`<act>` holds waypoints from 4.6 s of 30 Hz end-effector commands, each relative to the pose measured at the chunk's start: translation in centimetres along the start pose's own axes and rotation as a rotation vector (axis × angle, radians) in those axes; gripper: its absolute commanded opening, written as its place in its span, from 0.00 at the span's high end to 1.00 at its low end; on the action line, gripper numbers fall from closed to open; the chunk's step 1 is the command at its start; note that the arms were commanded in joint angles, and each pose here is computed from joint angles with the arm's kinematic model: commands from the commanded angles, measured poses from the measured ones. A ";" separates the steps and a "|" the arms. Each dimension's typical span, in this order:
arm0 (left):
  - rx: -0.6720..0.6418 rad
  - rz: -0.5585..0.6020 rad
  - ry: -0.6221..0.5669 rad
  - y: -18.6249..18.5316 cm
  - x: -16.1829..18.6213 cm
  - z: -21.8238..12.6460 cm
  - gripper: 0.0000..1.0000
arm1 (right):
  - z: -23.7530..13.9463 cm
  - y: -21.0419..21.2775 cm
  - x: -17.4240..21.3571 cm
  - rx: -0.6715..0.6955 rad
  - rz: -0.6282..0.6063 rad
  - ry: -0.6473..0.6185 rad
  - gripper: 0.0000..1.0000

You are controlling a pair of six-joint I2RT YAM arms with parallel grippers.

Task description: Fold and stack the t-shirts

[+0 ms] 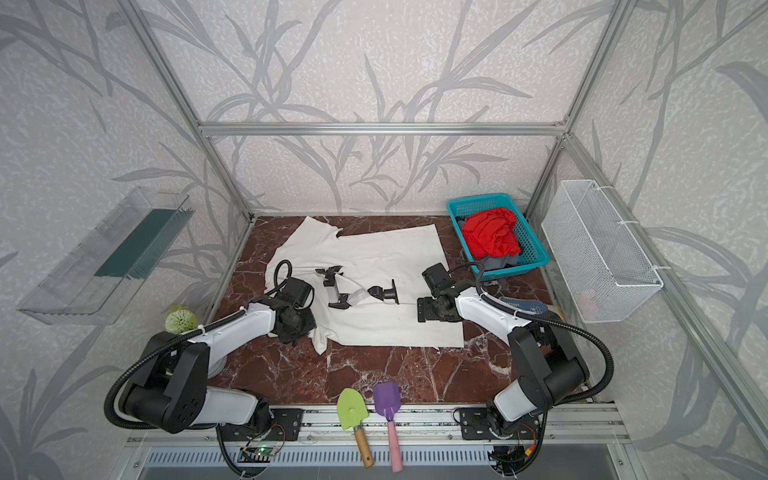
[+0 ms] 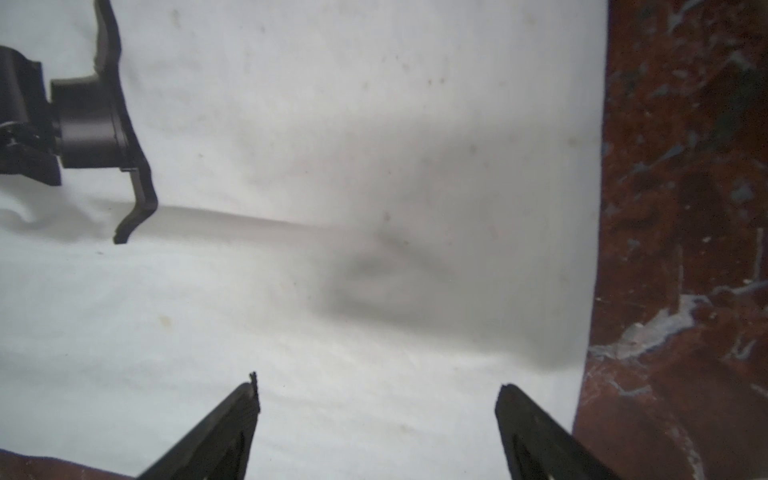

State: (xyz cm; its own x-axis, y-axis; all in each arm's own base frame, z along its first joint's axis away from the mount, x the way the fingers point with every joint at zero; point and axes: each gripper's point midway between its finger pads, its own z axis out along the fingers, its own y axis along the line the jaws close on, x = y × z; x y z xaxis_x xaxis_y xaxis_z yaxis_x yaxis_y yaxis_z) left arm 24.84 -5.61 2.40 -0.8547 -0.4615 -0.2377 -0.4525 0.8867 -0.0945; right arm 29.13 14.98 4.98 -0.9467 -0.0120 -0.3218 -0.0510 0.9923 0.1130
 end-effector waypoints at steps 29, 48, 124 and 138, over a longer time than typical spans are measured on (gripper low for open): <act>0.207 -0.155 -0.259 6.2 2.8 -19.0 1.00 | -1.7 -7.1 9.0 0.163 0.338 0.096 0.46; 0.123 -0.190 -0.166 7.7 5.2 -14.3 1.00 | 0.6 -7.3 9.6 0.147 0.351 0.177 0.86; -0.094 0.354 0.054 -1.8 13.1 -2.0 0.65 | -2.5 2.3 1.8 -0.110 0.093 0.064 0.46; 0.124 0.365 0.267 -3.7 17.6 -2.2 0.66 | -2.3 2.4 0.9 -0.089 0.069 0.063 0.47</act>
State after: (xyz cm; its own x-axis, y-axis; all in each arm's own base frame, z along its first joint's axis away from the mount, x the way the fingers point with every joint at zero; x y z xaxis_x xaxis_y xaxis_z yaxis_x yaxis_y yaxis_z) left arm 13.07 -14.92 1.43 -0.9811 -0.1285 -0.1446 -0.1229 0.9913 -0.0476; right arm 27.19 16.96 6.71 -0.9669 0.0624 -0.2473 0.0048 0.9739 0.2270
